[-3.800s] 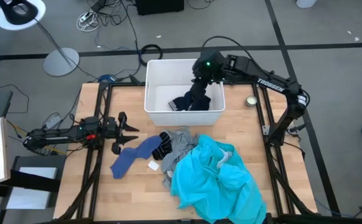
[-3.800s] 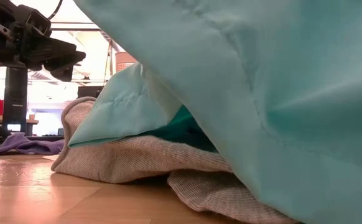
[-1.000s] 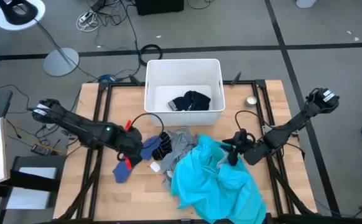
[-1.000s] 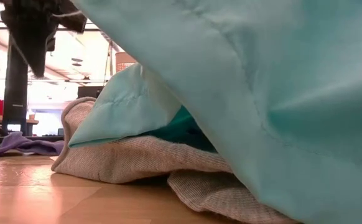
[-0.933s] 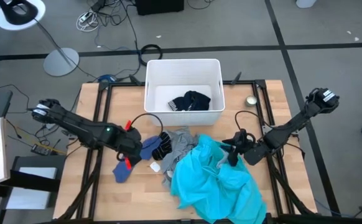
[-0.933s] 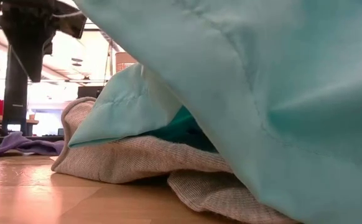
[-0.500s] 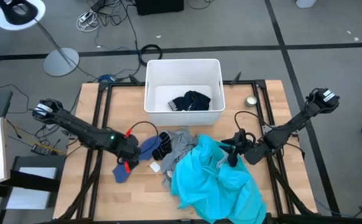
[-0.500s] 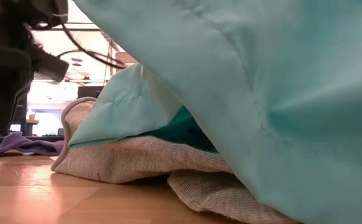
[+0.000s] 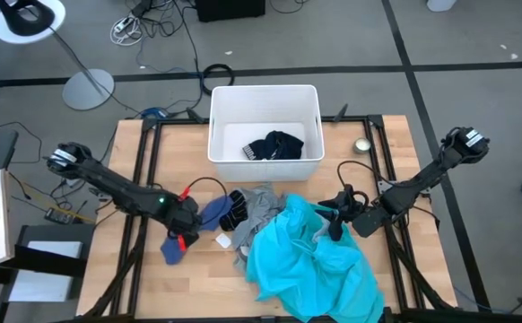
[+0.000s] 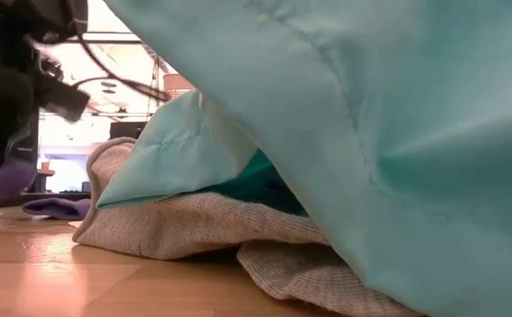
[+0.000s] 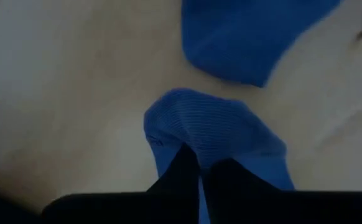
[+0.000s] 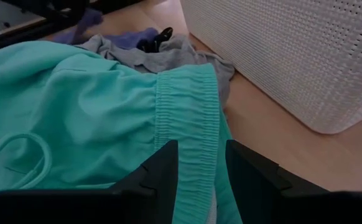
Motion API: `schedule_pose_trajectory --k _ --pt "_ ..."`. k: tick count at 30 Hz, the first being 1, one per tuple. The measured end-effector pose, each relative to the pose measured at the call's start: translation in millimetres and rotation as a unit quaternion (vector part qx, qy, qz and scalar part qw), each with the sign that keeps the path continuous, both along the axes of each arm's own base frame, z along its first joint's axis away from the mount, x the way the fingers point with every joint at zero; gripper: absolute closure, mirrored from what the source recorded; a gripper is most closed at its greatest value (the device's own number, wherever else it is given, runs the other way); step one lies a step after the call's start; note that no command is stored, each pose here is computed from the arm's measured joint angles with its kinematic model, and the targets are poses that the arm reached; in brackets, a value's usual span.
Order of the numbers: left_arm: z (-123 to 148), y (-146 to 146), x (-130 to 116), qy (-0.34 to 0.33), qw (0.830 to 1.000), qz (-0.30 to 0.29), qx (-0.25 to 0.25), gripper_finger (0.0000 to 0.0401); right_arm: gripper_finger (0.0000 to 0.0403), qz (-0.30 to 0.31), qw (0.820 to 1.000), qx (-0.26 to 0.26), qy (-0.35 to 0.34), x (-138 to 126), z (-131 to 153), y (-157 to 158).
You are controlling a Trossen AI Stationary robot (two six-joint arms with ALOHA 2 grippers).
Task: Sort clothes
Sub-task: Put the bottom blue sock into the white bin
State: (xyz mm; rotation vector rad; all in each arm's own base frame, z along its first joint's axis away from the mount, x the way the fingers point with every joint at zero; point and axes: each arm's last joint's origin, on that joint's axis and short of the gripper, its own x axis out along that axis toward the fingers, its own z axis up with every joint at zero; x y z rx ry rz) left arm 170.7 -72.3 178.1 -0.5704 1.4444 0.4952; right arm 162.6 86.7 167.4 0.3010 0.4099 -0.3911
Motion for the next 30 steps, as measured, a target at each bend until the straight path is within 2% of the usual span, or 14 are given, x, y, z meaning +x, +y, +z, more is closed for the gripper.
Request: schedule_pose_trajectory --k 4,7,13,18,22,27,30 --pt "40.9 -4.1 13.0 -0.025 0.999 -0.016 0.012 0.0398 0.0268 0.004 1.000 -0.010 0.003 0.1 0.0 -0.2" --pt "80.0 -3.7 26.2 -0.082 0.995 -0.038 0.036 0.0399 0.0268 0.006 1.000 -0.022 0.009 1.3 0.0 -2.4" --pt "162.8 16.2 47.4 -0.221 0.969 -0.058 0.095 0.0400 0.0276 0.018 0.999 -0.031 0.024 4.9 -0.3 -7.4" --pt "220.0 51.8 58.6 -0.304 0.935 -0.041 0.177 0.0400 0.0277 0.023 0.997 -0.060 0.036 6.8 -0.3 -11.3" --pt "252.9 92.3 72.0 -0.352 0.896 -0.031 0.270 0.0400 0.0277 0.023 0.998 -0.056 0.029 7.7 0.9 -11.0" --pt "271.5 144.5 92.7 -0.405 0.846 -0.017 0.346 0.0386 0.0279 0.025 0.998 -0.055 0.029 7.7 0.9 -10.9" --pt "272.8 165.7 99.6 -0.419 0.829 0.012 0.369 0.0372 0.0279 0.027 0.998 -0.052 0.027 8.0 1.1 -10.6"
